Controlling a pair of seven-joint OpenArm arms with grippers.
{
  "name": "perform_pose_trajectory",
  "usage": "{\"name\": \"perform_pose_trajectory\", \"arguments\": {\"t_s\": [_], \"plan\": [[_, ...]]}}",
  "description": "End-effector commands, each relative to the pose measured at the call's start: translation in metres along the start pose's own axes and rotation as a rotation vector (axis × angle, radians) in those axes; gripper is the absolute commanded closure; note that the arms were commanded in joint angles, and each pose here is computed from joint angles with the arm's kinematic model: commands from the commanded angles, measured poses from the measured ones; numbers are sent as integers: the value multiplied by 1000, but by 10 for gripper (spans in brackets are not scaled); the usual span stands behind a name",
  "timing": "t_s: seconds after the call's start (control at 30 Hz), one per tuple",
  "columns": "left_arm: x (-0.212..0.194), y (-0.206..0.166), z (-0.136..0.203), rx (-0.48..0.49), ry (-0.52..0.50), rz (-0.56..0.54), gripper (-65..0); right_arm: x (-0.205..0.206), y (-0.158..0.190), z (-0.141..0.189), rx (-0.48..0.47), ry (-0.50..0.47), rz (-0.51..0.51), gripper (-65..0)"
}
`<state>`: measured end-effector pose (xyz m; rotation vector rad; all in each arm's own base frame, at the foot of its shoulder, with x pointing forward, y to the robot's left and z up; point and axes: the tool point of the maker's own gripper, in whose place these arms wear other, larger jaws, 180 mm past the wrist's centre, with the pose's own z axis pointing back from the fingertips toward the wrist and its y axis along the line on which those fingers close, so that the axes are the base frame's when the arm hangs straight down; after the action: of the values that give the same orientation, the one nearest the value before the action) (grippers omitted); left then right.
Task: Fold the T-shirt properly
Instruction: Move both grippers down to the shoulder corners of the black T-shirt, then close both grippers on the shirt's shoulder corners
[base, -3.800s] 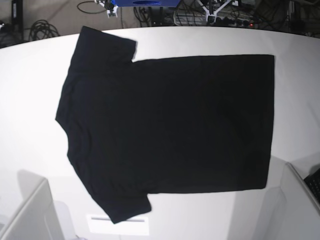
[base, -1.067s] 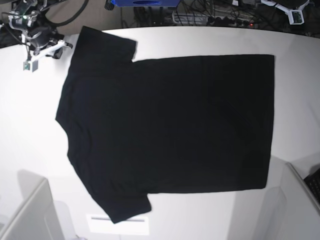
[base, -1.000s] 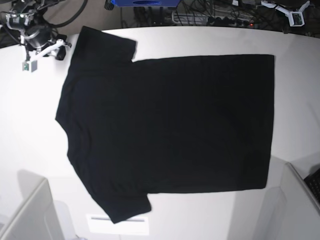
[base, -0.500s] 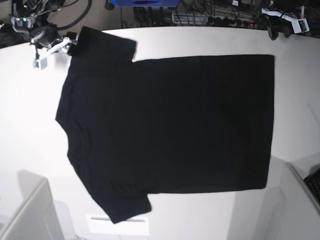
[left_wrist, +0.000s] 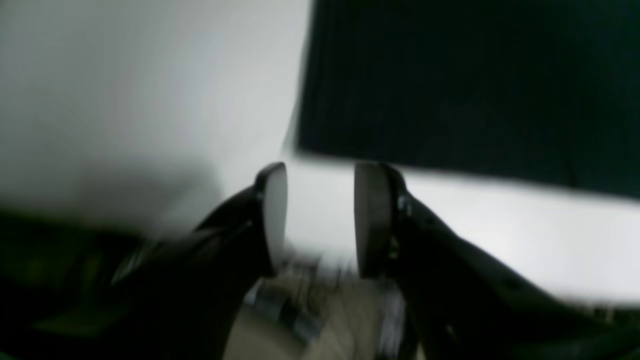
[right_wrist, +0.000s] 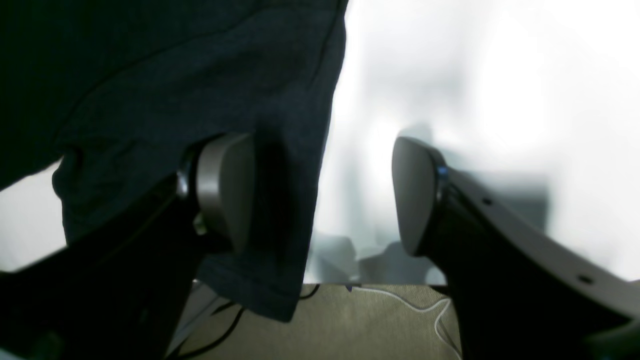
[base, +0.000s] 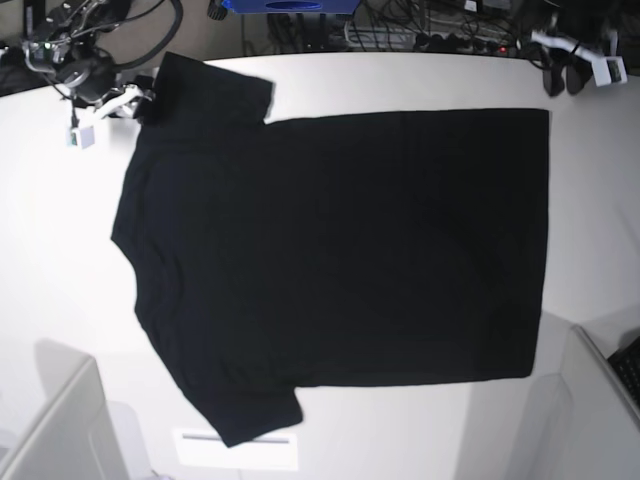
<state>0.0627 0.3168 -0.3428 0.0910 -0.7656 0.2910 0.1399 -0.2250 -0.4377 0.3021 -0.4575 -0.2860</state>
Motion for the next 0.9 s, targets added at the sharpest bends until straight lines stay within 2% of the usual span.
{"name": "perform_pose_trajectory", "arguments": {"t_s": [0.0,0.1,0.13,0.2,0.37,0.47,0.6,0.73,0.87], "plan": [[-3,15,6,51,41,-12,-217,-21,-5,1,-27,98,4,-383],[-20,47,18,138,193,-24,-217,-21,-6,1,-28,97,5,-383],[-19,56,19,163,203,-17,-217,-21,-6,1,-29,98,5,-383],[-8,62,14,178,168,-28,-216,-21,-5,1,-28,99,6,-383],[15,46,-15,149,113,-226,-216,-22,-2,-1,-20,109,18,-383],[14,34,-29,127,163,-306,-216,-34,11,-6,11,152,66,-383],[21,28,-36,102,144,-308,-216,-43,23,-11,45,182,92,-383],[21,15,-40,34,136,-332,-216,-42,25,-16,60,152,85,-383],[12,15,-51,21,143,-283,-216,-50,24,-20,69,168,59,-377]]}}
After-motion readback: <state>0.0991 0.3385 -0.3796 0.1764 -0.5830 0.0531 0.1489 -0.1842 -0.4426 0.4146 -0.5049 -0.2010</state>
